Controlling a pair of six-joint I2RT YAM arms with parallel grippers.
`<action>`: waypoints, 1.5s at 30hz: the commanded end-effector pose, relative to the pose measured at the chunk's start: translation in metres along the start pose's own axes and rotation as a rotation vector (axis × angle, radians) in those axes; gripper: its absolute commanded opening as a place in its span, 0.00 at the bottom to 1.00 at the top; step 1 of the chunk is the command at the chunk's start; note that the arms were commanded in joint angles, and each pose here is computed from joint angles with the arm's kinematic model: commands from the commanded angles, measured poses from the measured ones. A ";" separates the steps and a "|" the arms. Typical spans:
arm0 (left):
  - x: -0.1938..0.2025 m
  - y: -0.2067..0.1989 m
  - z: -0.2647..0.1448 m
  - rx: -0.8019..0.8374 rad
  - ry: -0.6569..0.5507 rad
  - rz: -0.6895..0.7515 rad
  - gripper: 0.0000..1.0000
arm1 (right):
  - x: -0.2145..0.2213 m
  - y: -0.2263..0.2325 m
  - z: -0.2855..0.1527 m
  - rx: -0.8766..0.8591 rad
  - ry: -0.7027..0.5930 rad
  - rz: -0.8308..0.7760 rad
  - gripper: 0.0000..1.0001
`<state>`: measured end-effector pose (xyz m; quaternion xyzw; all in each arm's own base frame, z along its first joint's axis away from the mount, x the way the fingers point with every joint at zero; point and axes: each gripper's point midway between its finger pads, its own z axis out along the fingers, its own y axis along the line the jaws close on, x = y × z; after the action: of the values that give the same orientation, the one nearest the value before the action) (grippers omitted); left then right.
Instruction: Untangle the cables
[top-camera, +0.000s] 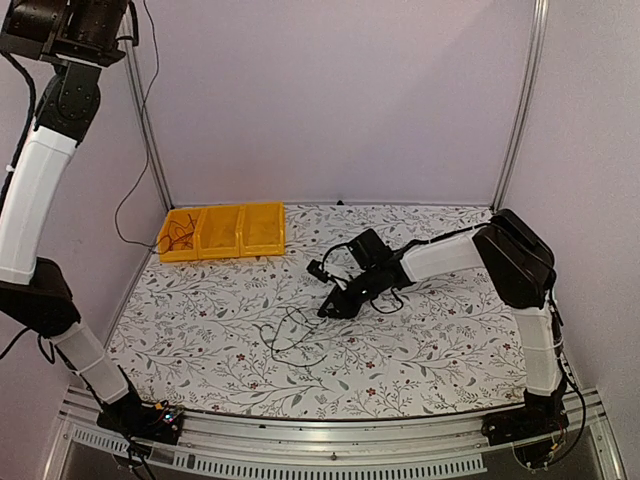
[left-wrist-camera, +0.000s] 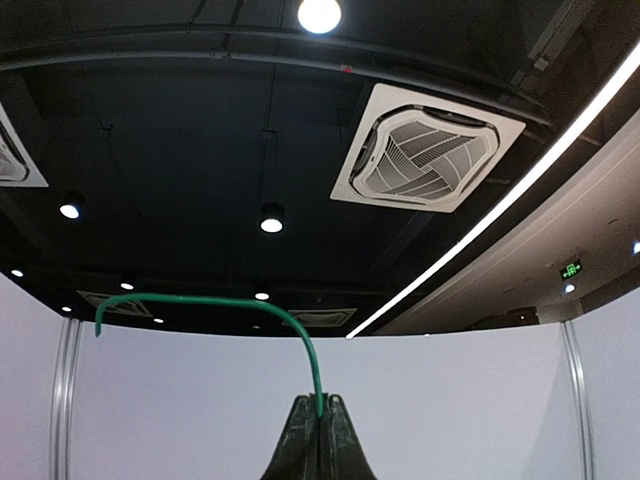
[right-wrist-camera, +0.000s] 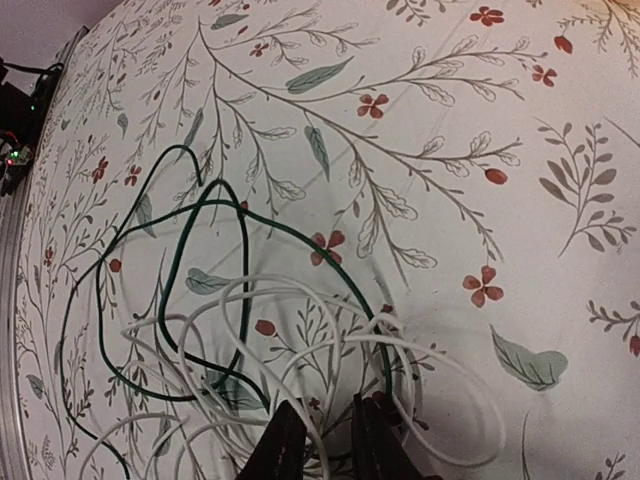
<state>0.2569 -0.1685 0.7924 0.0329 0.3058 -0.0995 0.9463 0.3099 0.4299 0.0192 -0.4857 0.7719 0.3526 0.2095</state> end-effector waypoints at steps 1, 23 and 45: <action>0.046 -0.006 -0.006 0.010 0.107 0.069 0.00 | -0.019 0.008 -0.036 0.008 -0.017 -0.042 0.33; 0.208 0.041 -0.020 -0.010 0.394 0.057 0.00 | -0.073 0.036 -0.213 0.236 -0.065 -0.374 0.77; 0.248 0.108 -0.018 -0.110 0.423 0.063 0.00 | -0.050 0.019 -0.202 0.252 -0.014 -0.349 0.77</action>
<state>0.4557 -0.1127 0.6359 0.0170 0.5059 -0.0368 0.8616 0.3110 0.3126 0.1899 -0.5811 0.7143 0.2195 0.3223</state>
